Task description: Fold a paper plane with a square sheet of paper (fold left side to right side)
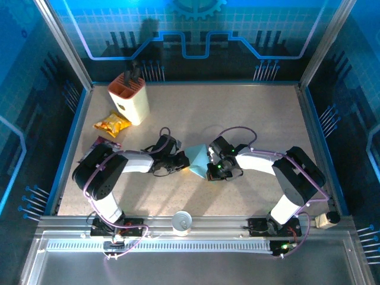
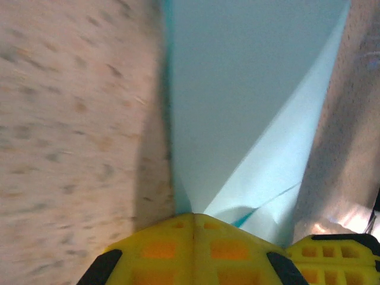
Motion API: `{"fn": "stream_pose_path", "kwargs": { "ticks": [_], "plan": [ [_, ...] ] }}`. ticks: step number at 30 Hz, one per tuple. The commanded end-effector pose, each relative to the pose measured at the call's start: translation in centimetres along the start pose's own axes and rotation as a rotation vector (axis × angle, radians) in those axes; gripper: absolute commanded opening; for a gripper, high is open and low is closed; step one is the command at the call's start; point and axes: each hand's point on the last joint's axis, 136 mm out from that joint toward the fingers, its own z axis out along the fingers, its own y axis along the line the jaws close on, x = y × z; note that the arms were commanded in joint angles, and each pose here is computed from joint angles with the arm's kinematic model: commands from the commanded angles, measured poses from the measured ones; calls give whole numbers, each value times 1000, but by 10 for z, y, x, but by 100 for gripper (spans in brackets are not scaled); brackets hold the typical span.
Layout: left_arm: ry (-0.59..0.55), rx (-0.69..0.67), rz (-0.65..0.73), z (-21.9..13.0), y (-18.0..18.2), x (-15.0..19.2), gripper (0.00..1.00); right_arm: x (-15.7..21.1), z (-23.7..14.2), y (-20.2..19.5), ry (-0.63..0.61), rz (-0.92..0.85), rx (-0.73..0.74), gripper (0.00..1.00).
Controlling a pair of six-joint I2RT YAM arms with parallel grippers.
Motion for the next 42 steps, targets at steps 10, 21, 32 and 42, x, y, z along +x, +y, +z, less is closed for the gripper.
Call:
{"fn": "stream_pose_path", "kwargs": {
  "ticks": [10, 21, 32, 42],
  "plan": [
    [-97, -79, 52, -58, 5, -9, 0, 34, 10, -31, 80, 90, 101, 0],
    [5, 1, 171, -43, -45, 22, 0, 33, 11, -33, 76, 92, 113, 0],
    [83, 2, 217, -4, -63, 31, 0, 33, 12, -33, 80, 88, 114, 0],
    [112, -46, 206, 15, -46, 36, 0, 33, 13, -33, 81, 89, 115, 0]
  ]
}}
